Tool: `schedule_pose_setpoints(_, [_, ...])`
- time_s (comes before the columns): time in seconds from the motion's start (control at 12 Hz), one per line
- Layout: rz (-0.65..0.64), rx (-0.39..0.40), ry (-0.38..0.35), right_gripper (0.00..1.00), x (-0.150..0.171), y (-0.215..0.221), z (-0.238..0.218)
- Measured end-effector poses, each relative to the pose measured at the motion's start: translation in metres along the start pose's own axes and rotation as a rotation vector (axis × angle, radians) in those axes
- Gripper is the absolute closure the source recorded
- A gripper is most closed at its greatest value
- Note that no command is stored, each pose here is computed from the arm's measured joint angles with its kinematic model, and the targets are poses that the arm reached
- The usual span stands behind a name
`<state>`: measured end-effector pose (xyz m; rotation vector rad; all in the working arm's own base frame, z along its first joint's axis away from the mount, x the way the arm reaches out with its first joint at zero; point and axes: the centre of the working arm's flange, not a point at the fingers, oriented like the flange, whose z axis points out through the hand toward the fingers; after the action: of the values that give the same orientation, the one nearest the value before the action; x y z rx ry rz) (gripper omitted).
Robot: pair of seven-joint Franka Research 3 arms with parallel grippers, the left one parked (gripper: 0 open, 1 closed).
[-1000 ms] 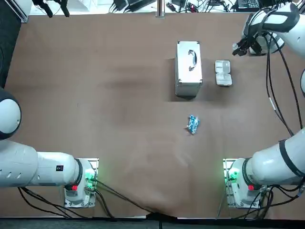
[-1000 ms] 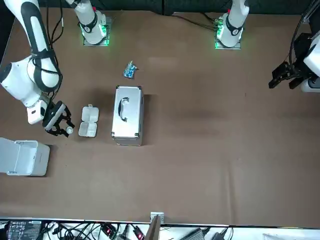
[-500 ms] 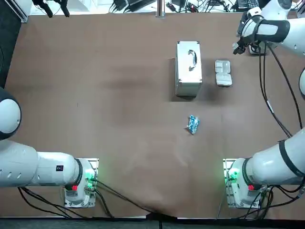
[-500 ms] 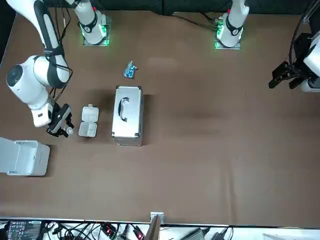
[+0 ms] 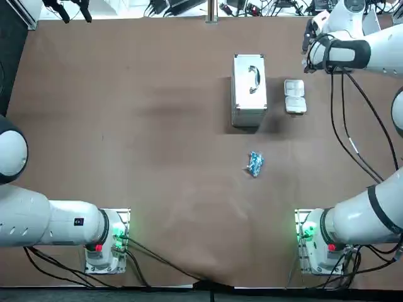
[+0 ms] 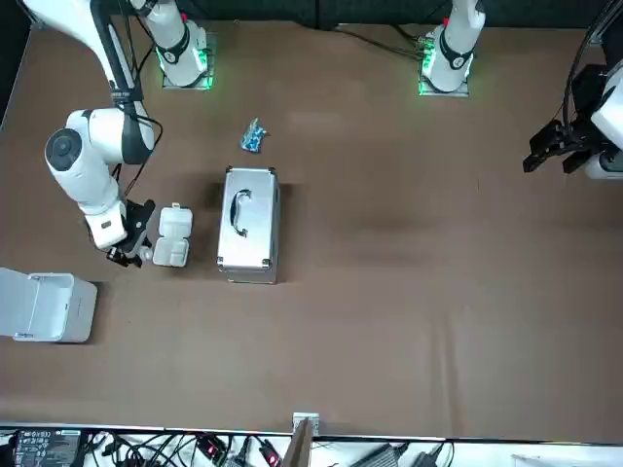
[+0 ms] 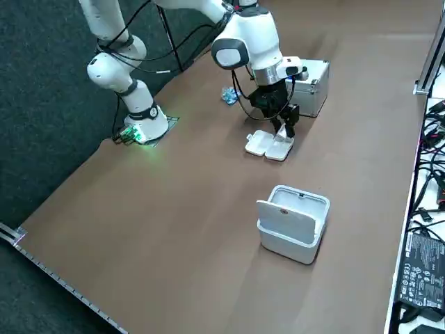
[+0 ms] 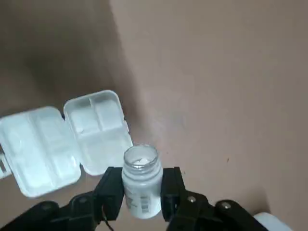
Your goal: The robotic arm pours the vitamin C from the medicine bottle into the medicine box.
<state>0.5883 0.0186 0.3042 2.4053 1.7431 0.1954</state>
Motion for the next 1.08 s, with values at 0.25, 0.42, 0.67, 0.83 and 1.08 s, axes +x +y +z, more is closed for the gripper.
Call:
schedule_pose_setpoints(0.25, [-0.082,-0.017,-0.048,0.57,0.002,-0.002,0.001])
schedule_pose_setpoints(0.42, [-0.142,-0.016,-0.087,0.57,0.004,-0.005,0.004])
schedule_pose_setpoints(0.67, [-0.236,-0.017,-0.147,0.57,0.006,-0.01,0.012])
schedule_pose_setpoints(0.83, [-0.268,-0.01,-0.169,0.57,0.005,-0.015,0.017])
schedule_pose_setpoints(1.08, [-0.307,-0.004,-0.189,0.57,0.006,-0.021,0.024])
